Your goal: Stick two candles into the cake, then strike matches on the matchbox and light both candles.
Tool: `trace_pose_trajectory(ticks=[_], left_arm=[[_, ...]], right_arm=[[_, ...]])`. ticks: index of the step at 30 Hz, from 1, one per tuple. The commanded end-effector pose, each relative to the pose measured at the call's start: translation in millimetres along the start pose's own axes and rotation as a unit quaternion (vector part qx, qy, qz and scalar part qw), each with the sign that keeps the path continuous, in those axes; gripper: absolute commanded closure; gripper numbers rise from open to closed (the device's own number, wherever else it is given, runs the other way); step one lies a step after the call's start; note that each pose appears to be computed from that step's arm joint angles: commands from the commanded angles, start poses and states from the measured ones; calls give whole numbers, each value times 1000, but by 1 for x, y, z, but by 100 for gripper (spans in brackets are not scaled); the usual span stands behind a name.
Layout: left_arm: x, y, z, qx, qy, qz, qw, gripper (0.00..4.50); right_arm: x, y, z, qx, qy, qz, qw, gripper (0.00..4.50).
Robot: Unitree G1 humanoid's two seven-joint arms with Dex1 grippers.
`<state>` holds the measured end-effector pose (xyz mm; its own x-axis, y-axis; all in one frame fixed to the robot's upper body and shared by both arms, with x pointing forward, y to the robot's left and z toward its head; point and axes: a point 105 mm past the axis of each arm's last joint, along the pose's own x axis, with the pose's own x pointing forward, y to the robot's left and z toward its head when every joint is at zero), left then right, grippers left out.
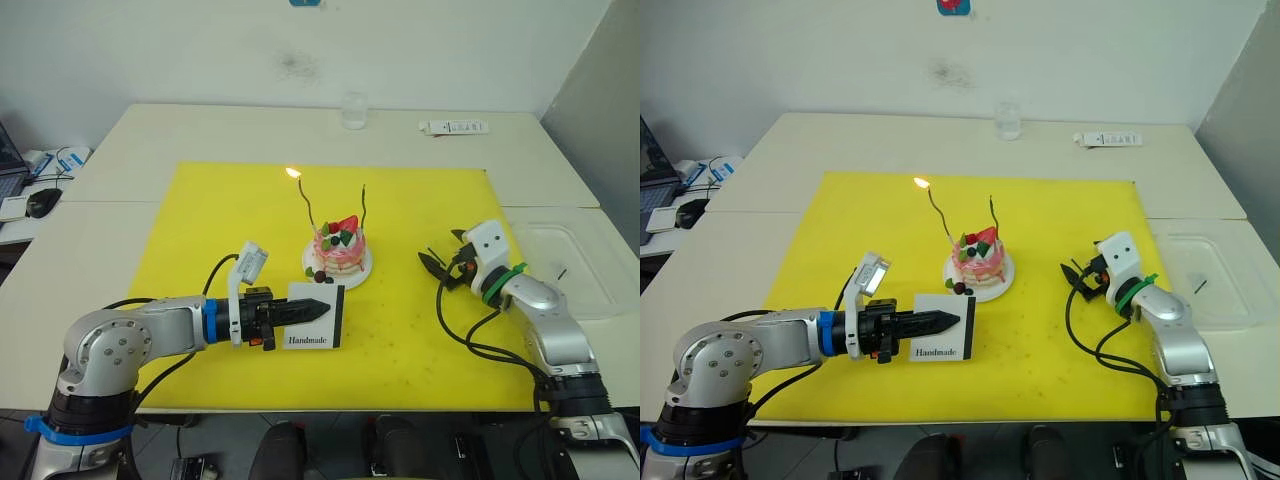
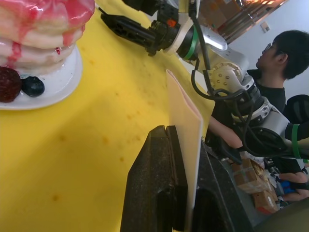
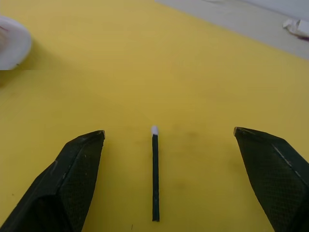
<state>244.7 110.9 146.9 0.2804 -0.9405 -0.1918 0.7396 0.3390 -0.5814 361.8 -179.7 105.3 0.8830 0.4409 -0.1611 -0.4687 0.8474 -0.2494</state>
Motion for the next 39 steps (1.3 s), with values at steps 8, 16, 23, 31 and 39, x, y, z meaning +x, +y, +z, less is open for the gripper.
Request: trace_pose_trajectory(ticks=[8, 16, 23, 31, 39], left_arm=[[-4, -8, 6, 21, -9, 0, 1000, 450], [-4, -7, 5, 22, -6, 3, 1000, 450], [-4, -6, 4, 23, -6, 6, 1000, 450], [-4, -6, 5, 23, -9, 10, 1000, 450], [-2, -6, 4, 21, -3, 4, 1000, 450]], right_arm=[[3, -9, -3, 11, 32, -32, 999, 90], [0, -7, -4, 12, 55, -50, 997, 375], [0, -4, 2, 15, 49, -58, 997, 447], [-9, 10, 42, -11, -7, -15, 1000, 447], [-29, 40, 45, -10, 11, 58, 998, 447]])
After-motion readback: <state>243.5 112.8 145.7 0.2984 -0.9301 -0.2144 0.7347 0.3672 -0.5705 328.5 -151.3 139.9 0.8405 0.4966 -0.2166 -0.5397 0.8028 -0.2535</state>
